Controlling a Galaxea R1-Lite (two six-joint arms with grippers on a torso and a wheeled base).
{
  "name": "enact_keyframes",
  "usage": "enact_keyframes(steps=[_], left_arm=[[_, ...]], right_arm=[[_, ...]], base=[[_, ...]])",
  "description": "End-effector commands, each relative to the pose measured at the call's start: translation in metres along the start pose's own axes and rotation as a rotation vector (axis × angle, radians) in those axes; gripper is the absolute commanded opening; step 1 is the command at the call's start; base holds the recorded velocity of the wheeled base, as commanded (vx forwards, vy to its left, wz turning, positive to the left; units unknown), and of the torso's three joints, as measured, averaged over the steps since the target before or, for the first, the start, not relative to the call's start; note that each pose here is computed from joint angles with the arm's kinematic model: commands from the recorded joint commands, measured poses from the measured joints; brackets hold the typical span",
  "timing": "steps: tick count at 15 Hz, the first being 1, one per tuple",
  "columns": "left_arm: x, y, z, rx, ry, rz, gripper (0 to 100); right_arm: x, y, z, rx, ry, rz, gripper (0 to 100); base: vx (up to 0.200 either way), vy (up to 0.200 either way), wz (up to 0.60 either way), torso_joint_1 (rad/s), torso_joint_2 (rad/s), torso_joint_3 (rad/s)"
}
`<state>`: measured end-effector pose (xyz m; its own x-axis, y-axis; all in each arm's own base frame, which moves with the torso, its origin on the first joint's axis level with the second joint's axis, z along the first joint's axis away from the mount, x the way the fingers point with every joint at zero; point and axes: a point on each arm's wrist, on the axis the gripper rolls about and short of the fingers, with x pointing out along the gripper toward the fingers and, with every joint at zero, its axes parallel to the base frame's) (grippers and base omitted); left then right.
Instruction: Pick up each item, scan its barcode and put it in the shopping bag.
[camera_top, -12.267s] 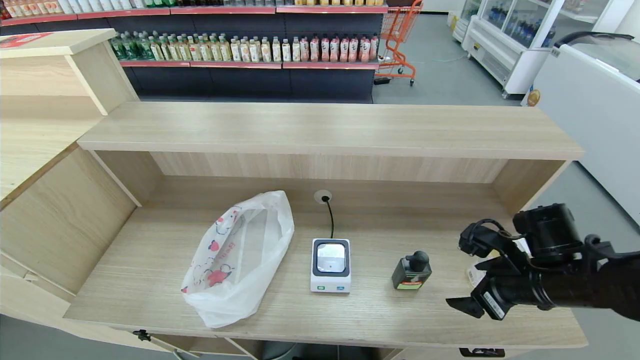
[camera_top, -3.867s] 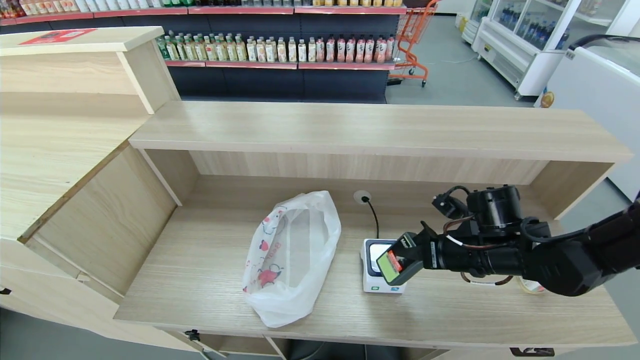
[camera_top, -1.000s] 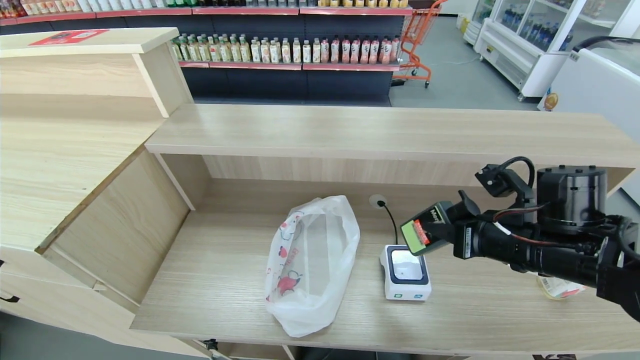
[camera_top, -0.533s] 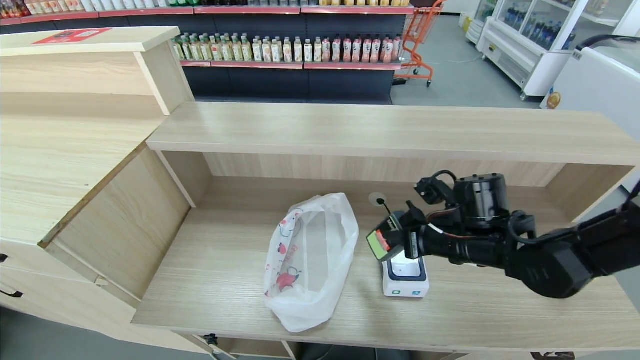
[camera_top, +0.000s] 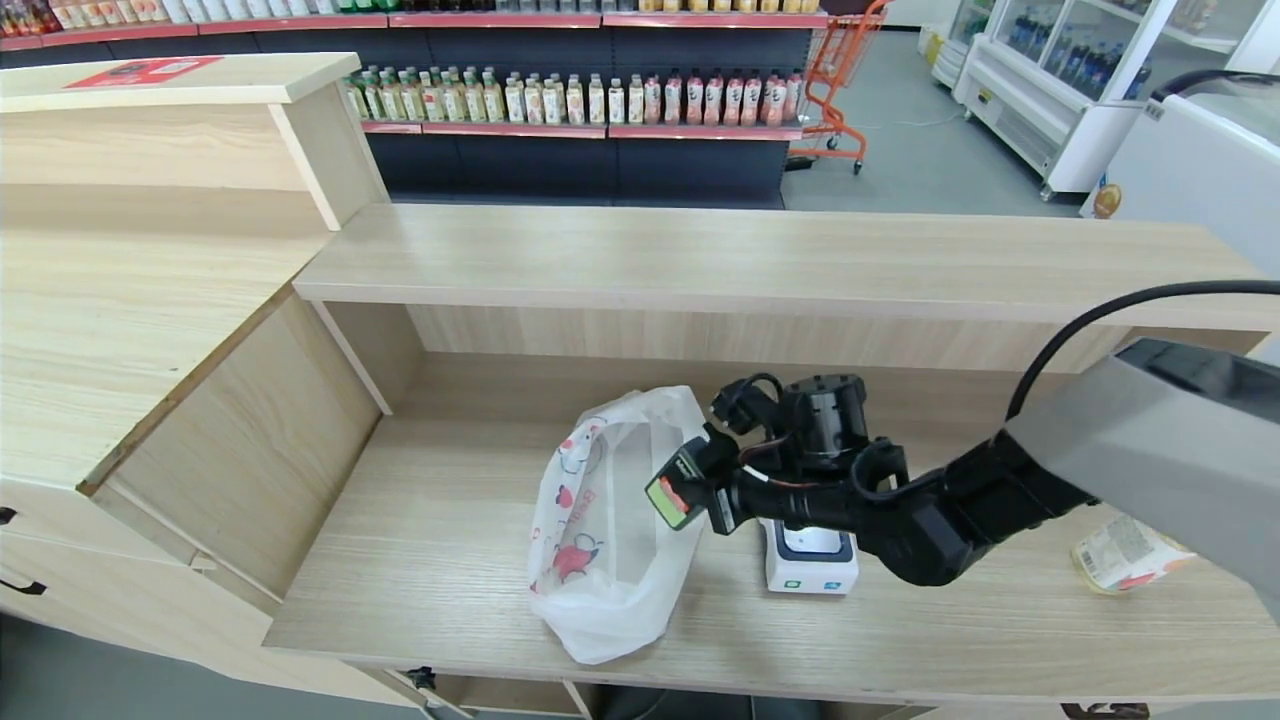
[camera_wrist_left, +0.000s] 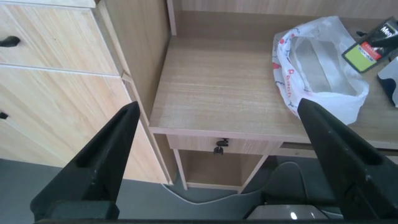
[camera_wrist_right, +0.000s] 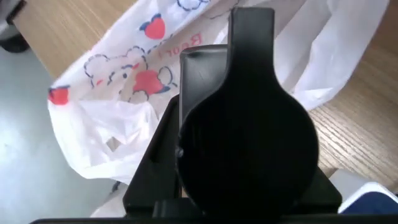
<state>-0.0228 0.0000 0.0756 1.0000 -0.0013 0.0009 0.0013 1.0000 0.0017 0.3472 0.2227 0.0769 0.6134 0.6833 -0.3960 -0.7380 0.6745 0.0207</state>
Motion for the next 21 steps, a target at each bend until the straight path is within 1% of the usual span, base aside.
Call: enact_keyframes(steps=[1,3,5,6,8,10,11,12,15,16,18,19,21], left_arm=[[0.000,0.000,0.000,0.000,0.001,0.000,100],[0.000,0.000,0.000,0.000,0.001,0.000,100],[0.000,0.000,0.000,0.000,0.001,0.000,100],[0.000,0.000,0.000,0.000,0.001,0.000,100],[0.000,0.000,0.000,0.000,0.001,0.000,100],[0.000,0.000,0.000,0.000,0.001,0.000,100],[0.000,0.000,0.000,0.000,0.001,0.000,100],[0.000,0.000,0.000,0.000,0.001,0.000,100],[0.000,0.000,0.000,0.000,0.001,0.000,100],[0.000,0.000,0.000,0.000,0.001,0.000,100],[0.000,0.000,0.000,0.000,0.001,0.000,100],[0.000,0.000,0.000,0.000,0.001,0.000,100],[0.000,0.000,0.000,0.000,0.001,0.000,100]], right_arm=[[0.023,0.007,-0.026,-0.046,0.066,0.031,0],[0.033,0.012,-0.034,-0.114,0.082,0.049,0],[0.050,0.021,-0.031,-0.140,0.059,0.073,0],[0.056,0.021,-0.029,-0.157,0.051,0.076,0],[0.062,0.021,-0.022,-0.195,0.070,0.082,0],[0.067,0.023,-0.022,-0.203,0.079,0.088,0],[0.069,0.022,-0.024,-0.232,0.082,0.087,0],[0.069,0.020,-0.027,-0.265,0.090,0.086,100],[0.065,0.021,-0.021,-0.265,0.077,0.090,100],[0.055,0.017,-0.003,-0.181,0.034,0.080,100],[0.027,0.007,0.030,0.057,-0.034,0.074,100],[0.005,-0.002,0.039,0.170,-0.053,0.048,100],[-0.046,-0.021,0.049,0.309,-0.086,-0.017,100]], base=[[0.000,0.000,0.00,0.000,0.00,0.000],[0.000,0.000,0.00,0.000,0.00,0.000],[0.000,0.000,0.00,0.000,0.00,0.000],[0.000,0.000,0.00,0.000,0.00,0.000],[0.000,0.000,0.00,0.000,0.00,0.000],[0.000,0.000,0.00,0.000,0.00,0.000],[0.000,0.000,0.00,0.000,0.00,0.000],[0.000,0.000,0.00,0.000,0.00,0.000],[0.000,0.000,0.00,0.000,0.00,0.000],[0.000,0.000,0.00,0.000,0.00,0.000],[0.000,0.000,0.00,0.000,0.00,0.000],[0.000,0.000,0.00,0.000,0.00,0.000],[0.000,0.000,0.00,0.000,0.00,0.000]])
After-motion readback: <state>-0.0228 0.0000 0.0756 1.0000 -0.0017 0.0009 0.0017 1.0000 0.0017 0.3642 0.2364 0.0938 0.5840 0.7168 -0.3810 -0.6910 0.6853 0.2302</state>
